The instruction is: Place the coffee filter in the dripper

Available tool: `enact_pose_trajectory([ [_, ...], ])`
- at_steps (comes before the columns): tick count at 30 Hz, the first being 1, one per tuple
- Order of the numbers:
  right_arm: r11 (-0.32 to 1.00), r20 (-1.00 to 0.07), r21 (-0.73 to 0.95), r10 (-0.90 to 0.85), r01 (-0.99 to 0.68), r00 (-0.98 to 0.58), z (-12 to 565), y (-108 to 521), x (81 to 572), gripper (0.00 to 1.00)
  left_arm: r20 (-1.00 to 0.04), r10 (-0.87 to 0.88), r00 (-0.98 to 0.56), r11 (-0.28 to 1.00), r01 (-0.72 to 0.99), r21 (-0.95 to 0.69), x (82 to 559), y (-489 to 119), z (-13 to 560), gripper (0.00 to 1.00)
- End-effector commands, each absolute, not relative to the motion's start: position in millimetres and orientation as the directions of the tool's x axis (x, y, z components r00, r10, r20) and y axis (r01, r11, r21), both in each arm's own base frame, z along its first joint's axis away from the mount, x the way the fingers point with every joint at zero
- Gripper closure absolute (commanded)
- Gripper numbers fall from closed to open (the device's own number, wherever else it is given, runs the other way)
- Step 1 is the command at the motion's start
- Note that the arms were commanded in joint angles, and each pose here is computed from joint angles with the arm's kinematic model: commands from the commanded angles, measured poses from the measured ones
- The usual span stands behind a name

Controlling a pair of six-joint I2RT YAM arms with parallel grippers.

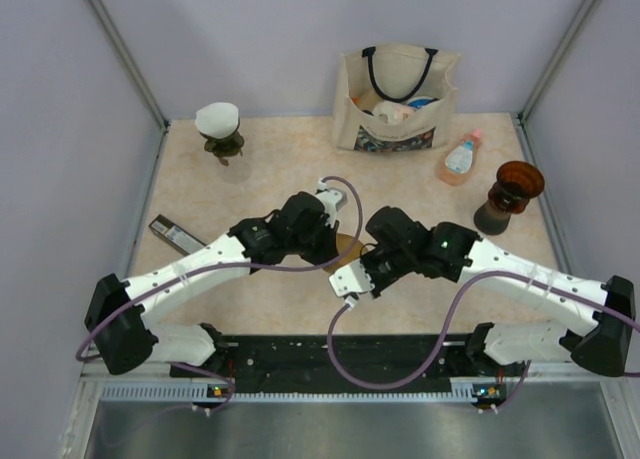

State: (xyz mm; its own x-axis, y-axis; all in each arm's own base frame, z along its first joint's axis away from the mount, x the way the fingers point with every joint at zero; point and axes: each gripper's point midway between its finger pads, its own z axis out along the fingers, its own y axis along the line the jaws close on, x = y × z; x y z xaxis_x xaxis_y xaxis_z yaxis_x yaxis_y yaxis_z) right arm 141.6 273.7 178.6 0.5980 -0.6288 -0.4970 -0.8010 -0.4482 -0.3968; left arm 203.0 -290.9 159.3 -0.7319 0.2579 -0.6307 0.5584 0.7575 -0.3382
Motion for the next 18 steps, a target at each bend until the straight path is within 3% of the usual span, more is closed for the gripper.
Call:
enact_pose_trajectory([
  [1,-0.411,-0.518,-0.402,-0.635,-0.818,0.574,185,269,134,0.9,-0.703,0.248,-0.667,0.789,0.56,-0.253,220,-276,178,1.0],
  [6,-0.229,-0.604,-0.491,-0.606,-0.841,0.518,215,285,149,0.44,-0.745,0.143,-0.652,0.812,0.507,-0.288,227,-275,194,1.0],
  [8,-0.104,-0.663,-0.525,-0.572,-0.845,0.483,232,288,156,0.01,-0.762,0.081,-0.643,0.847,0.447,-0.288,235,-268,198,1.0],
  [10,0.067,-0.744,-0.541,-0.504,-0.839,0.439,255,290,165,0.01,-0.781,0.032,-0.623,0.876,0.394,-0.278,243,-262,202,1.0],
  [13,0.358,-0.891,-0.426,-0.327,-0.831,0.316,293,283,175,0.01,-0.803,-0.028,-0.596,0.914,0.31,-0.262,255,-251,205,1.0],
  [15,0.604,-0.98,-0.197,-0.123,-0.772,0.153,320,265,190,0.01,-0.814,-0.064,-0.577,0.925,0.272,-0.266,260,-248,211,1.0],
  [16,0.718,-0.998,0.001,0.049,-0.696,0.048,332,253,201,0.01,-0.82,-0.084,-0.567,0.93,0.25,-0.268,263,-246,213,1.0],
  [18,0.79,-0.945,0.324,0.301,-0.521,-0.131,325,234,215,0.01,-0.829,-0.121,-0.546,0.933,0.223,-0.283,267,-245,216,1.0],
])
